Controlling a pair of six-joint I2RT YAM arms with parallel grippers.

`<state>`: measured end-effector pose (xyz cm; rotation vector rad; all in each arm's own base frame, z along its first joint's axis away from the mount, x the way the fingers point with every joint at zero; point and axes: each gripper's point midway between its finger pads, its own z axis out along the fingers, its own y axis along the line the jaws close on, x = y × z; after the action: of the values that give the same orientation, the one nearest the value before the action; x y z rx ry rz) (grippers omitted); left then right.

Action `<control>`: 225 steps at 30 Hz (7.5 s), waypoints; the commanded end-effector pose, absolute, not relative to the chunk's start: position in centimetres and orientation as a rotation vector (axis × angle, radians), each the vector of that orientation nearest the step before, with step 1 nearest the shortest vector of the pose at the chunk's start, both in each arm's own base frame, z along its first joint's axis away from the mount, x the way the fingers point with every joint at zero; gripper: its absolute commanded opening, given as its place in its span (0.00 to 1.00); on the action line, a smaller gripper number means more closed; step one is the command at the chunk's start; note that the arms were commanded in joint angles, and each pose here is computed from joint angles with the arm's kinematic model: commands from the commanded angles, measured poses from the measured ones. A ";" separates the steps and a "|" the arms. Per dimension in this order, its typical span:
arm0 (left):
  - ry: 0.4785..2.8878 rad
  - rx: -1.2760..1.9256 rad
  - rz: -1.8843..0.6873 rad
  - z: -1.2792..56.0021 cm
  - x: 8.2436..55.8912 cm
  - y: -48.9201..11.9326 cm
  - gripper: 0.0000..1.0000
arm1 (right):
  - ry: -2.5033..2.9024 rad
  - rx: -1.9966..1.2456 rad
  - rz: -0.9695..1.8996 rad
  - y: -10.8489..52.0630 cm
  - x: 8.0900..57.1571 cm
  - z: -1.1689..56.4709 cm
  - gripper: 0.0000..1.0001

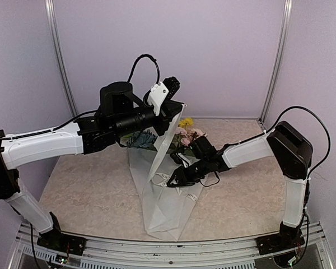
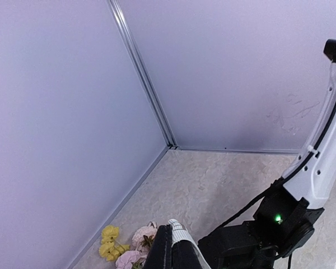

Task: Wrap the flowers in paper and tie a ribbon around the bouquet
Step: Cross the ribbon over the folded bouquet.

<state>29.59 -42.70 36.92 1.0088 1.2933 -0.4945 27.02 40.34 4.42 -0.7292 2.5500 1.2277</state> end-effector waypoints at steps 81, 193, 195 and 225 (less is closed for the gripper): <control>1.807 1.077 -0.743 23.1 28.1 -38.1 0.57 | 2.309 -0.442 0.880 34.6 34.5 16.5 0.00; 1.625 1.810 -0.823 10.9 15.4 -43.6 0.89 | 2.681 -0.712 0.957 34.1 25.9 8.0 0.32; 1.668 1.835 -0.856 10.0 15.8 -43.5 0.99 | 2.691 -0.711 0.948 34.0 25.7 7.7 0.32; 1.818 1.738 -0.769 6.0 19.4 -42.2 0.11 | 2.659 -0.717 0.990 35.0 26.4 7.6 0.28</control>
<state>19.54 -41.36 5.42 1.7277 1.8375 -0.7303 25.56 34.25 6.69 -0.7218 2.6938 0.9615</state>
